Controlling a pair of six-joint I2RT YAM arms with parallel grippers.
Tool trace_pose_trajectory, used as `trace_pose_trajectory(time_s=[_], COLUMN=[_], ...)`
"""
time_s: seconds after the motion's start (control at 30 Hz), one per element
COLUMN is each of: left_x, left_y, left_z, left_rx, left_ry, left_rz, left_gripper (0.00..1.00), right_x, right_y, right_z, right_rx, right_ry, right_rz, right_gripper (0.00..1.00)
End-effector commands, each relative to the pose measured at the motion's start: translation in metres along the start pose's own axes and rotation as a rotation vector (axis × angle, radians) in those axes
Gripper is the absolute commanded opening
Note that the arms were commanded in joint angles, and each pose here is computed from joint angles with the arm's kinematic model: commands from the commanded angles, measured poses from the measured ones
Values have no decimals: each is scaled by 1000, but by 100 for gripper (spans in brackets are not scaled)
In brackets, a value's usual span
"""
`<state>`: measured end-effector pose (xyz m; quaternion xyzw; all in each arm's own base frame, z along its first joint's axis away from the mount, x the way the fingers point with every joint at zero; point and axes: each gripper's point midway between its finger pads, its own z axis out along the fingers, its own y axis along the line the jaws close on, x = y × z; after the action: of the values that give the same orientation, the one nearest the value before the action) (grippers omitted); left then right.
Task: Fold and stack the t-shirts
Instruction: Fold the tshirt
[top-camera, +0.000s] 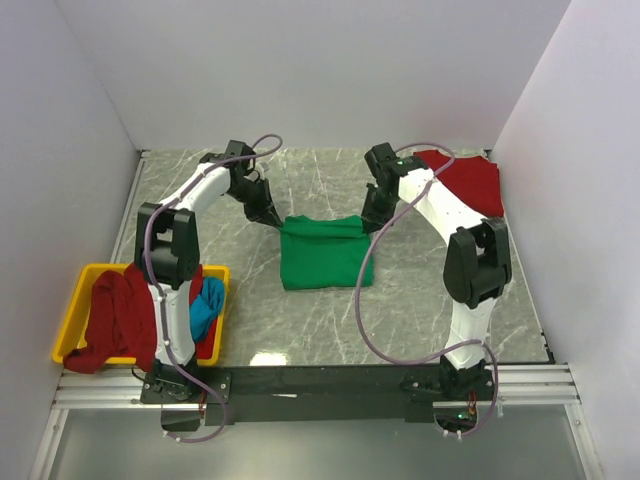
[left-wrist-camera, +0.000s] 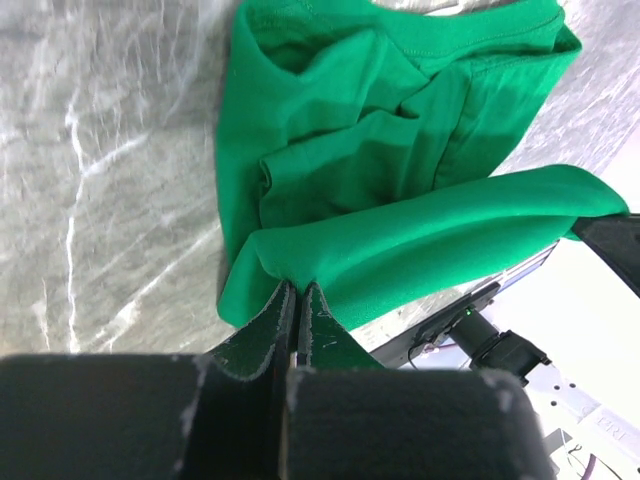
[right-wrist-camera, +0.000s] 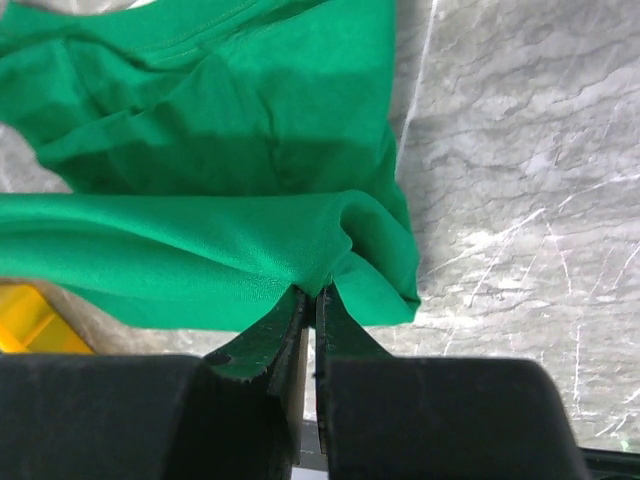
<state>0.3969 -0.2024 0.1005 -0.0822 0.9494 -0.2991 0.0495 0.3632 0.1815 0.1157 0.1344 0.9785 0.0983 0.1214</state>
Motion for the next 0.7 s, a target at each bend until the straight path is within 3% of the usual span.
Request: trace_pose_trajectory(time_s=[0.0,0.13,0.2,0.23,0.27,0.33,0.37,0.4,0.5,0.67], left_x=[-14,-27,-38,-43,-51,-66,-73,-77,-84,-63], left_y=[-5,-7,-8,-6,-6,-6,-5,-5,-13,-11], left_z=[-6,-3,-1,0,-2,-9,-15,-19,-35,-29], left_rx=[24,40,43,32,28,9,4,3,11,50], left_ry=[-22,-44,-62,-79,-101,-156,-184,-201,-258,-232], left_rz=[30,21,14,8,-5,-10,-10,-9,18,22], left_gripper=[1,3,15,23,42,64,69,73,81,83], right_x=[-21,-36,-51,-56,-66,-84,-95,-101,-115,-91], right_y=[-5,-6,-3,-2,2,15,22,27,39,23], right_z=[-3,7,14,17,20,22,14,10,-7,-2], right_rx=[25,37,20,7,-26,-95,-155,-188,-286,-288], right_ry=[-52,-63,-82,-86,-87,-117,-132,-142,-197,-173], right_rz=[12,15,21,24,26,14,24,25,9,-67], right_gripper=[0,0,0,7,17,44,52,65,87,88])
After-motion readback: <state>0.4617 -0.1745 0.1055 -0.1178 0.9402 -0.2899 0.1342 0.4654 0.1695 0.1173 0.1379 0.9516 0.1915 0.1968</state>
